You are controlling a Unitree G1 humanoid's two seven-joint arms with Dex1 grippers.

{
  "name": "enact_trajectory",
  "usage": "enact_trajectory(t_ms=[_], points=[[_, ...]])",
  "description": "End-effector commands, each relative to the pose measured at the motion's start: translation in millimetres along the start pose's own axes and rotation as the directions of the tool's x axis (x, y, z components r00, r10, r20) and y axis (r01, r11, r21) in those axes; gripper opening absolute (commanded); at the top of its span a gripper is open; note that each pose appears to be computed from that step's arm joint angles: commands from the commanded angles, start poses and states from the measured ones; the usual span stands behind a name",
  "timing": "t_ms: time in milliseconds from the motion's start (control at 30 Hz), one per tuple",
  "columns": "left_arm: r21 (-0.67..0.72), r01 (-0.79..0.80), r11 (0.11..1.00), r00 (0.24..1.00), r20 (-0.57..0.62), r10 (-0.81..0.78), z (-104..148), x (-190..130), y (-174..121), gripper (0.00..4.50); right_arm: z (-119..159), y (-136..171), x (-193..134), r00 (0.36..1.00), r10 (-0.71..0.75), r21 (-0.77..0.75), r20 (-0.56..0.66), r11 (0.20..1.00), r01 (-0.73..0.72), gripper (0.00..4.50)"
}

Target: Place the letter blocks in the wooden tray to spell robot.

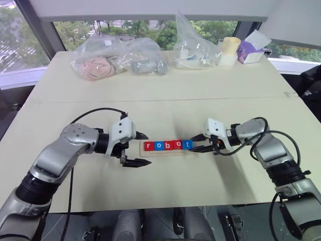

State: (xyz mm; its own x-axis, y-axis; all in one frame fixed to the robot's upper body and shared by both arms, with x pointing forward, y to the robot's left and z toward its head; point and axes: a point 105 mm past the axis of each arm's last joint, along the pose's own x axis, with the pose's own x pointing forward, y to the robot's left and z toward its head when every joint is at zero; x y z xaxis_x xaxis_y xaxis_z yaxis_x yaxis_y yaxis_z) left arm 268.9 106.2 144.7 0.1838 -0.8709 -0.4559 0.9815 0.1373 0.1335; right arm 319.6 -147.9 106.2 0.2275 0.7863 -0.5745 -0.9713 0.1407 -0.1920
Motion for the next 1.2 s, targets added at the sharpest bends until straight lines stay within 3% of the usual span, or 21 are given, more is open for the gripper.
enact_trajectory(t_ms=[33, 133, 533, 1200], points=[[0.031, -0.015, 0.999, 1.000, 0.018, 0.014, 7, -3, 1, 4.50, 15, -10, -14, 0.998, -0.037, -0.013, 0.041, 0.999, 0.038, 1.10], [0.031, -0.014, 0.999, 1.000, 0.018, 0.013, 7, -3, 1, 4.50, 20, -14, -18, 0.998, -0.037, -0.002, 0.059, 0.999, 0.037, 1.10], [0.023, -0.025, 0.999, 0.999, 0.031, 0.025, 7, 0, 1, 4.50, 6, -21, -12, 0.994, 0.048, -0.055, -0.093, 0.997, -0.054, 1.10], [0.002, -0.048, 0.999, 0.998, 0.033, 0.048, 6, 4, -3, 4.50, 25, -13, 6, 0.990, 0.125, -0.102, -0.061, 0.986, -0.130, 1.10]])
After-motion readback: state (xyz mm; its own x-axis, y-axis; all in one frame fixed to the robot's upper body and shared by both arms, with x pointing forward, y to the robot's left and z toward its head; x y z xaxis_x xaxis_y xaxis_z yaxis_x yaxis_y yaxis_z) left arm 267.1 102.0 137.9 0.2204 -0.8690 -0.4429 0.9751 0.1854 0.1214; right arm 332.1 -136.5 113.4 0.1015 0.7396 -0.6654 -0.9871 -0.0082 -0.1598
